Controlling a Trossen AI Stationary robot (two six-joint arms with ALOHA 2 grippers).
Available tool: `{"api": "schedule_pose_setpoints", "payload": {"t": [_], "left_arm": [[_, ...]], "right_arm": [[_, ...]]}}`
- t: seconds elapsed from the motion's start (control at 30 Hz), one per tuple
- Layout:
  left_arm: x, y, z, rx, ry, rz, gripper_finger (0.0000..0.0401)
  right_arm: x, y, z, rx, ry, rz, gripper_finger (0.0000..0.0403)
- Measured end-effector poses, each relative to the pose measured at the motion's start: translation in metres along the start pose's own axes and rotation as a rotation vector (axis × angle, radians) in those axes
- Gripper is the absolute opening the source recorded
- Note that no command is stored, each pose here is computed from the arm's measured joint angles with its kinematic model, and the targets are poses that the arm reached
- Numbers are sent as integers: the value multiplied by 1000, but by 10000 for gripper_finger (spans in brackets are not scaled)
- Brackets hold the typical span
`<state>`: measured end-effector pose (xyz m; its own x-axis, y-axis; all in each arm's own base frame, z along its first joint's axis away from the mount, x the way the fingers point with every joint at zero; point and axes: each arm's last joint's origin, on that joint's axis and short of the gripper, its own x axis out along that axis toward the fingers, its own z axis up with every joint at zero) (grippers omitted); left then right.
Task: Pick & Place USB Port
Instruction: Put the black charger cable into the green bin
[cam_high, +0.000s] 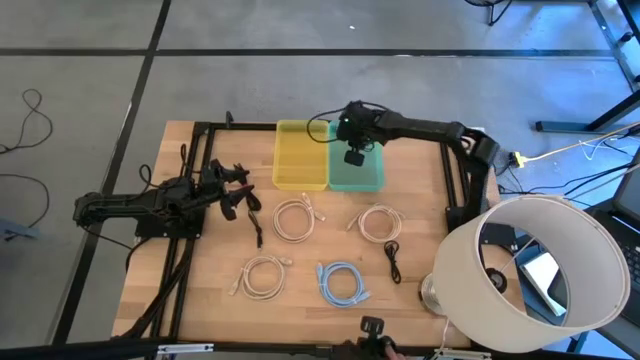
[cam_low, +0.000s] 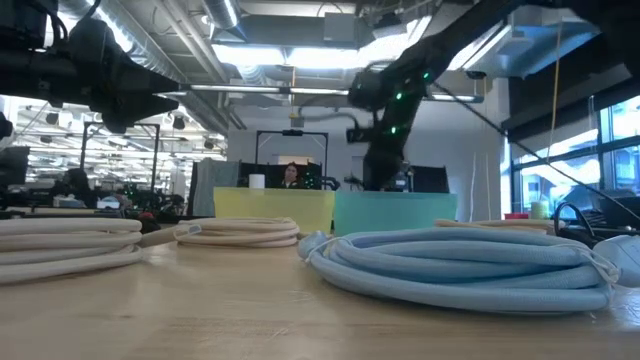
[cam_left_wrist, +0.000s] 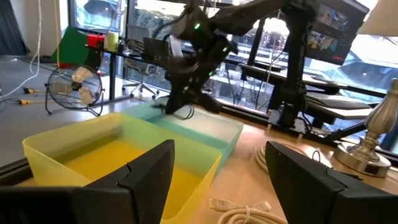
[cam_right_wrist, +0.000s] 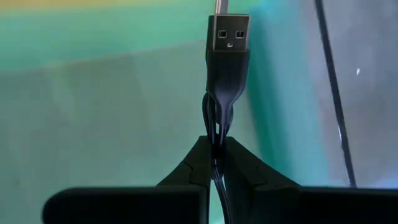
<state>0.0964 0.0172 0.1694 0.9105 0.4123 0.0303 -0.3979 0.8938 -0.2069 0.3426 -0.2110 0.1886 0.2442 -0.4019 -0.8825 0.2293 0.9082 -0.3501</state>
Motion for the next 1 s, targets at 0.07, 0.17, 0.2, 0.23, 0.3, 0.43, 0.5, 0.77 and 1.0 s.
{"api": "schedule_pose_setpoints", "payload": {"t": [0.07,0.17,0.2,0.23,0.3,0.43,0.5,0.77,1.0], "left_arm": [[0,0,0,0,0,-2,246],[0,0,0,0,0,-2,246],[0,0,0,0,1,-3,246],[0,0,0,0,0,-3,246],[0,0,0,0,1,-3,246],[0,0,0,-2,1,-4,246],[0,0,0,-2,1,-4,246],[0,0,0,-2,2,-7,246],[0,-1,0,-1,9,-34,246]], "right_arm": [[9,1,-2,-7,33,6,19],[18,-3,-4,9,27,20,19],[21,-6,-4,16,27,21,19],[23,-7,-6,21,30,28,19],[28,-10,-9,34,35,50,19],[39,-12,-13,57,45,99,19],[43,-11,-14,56,54,102,19],[55,-8,-16,39,71,110,44],[44,-12,-9,21,42,57,208]]}}
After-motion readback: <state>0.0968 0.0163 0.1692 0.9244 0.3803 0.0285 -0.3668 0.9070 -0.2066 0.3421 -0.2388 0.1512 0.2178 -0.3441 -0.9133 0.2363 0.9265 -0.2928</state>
